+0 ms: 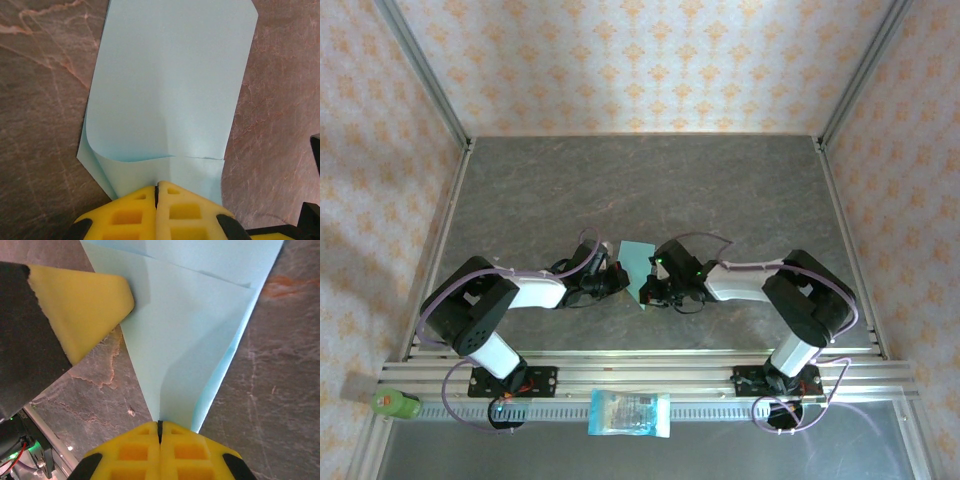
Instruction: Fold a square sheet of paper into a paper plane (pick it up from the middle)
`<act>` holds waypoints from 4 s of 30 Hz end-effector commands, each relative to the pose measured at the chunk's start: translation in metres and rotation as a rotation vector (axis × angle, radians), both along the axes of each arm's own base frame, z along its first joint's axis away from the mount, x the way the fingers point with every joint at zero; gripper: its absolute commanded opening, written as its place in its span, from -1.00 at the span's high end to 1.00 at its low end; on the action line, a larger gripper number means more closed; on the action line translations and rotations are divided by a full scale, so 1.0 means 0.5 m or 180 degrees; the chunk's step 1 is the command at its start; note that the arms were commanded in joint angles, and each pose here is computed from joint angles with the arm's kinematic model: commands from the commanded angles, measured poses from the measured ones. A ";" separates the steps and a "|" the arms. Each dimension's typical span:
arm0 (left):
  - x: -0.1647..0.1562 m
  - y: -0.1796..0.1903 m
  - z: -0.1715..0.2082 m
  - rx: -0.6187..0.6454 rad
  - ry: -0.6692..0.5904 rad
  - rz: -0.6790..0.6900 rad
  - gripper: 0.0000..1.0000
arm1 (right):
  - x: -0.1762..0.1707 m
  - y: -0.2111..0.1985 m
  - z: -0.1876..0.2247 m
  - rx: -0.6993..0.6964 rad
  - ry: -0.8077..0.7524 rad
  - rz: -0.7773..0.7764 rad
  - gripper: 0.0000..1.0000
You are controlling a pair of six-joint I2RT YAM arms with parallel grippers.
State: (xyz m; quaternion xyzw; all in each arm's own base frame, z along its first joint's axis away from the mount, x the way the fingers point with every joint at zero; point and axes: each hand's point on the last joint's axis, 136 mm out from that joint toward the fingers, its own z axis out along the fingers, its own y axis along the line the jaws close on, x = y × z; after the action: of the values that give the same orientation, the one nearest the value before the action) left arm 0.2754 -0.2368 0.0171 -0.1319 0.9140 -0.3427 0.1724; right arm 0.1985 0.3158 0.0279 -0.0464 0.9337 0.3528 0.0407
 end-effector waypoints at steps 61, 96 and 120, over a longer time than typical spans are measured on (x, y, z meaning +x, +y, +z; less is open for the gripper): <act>-0.026 0.030 -0.066 0.0292 0.0262 0.0019 1.00 | -0.072 -0.049 0.006 0.0293 0.0274 -0.0063 0.86; 0.003 -0.046 0.061 -0.0144 -0.0148 -0.0280 1.00 | 0.010 -0.067 -0.084 -0.0163 0.0296 -0.0401 1.00; 0.067 0.101 -0.044 0.0320 0.0209 0.0383 1.00 | -0.026 -0.091 -0.112 -0.0161 0.0376 -0.0353 1.00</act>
State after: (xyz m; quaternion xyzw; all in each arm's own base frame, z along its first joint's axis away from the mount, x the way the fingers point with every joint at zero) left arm 0.2982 -0.2243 0.0167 -0.1491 0.9114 -0.3520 0.1523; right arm 0.2170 0.3106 0.0176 -0.0100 0.9088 0.4119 0.0652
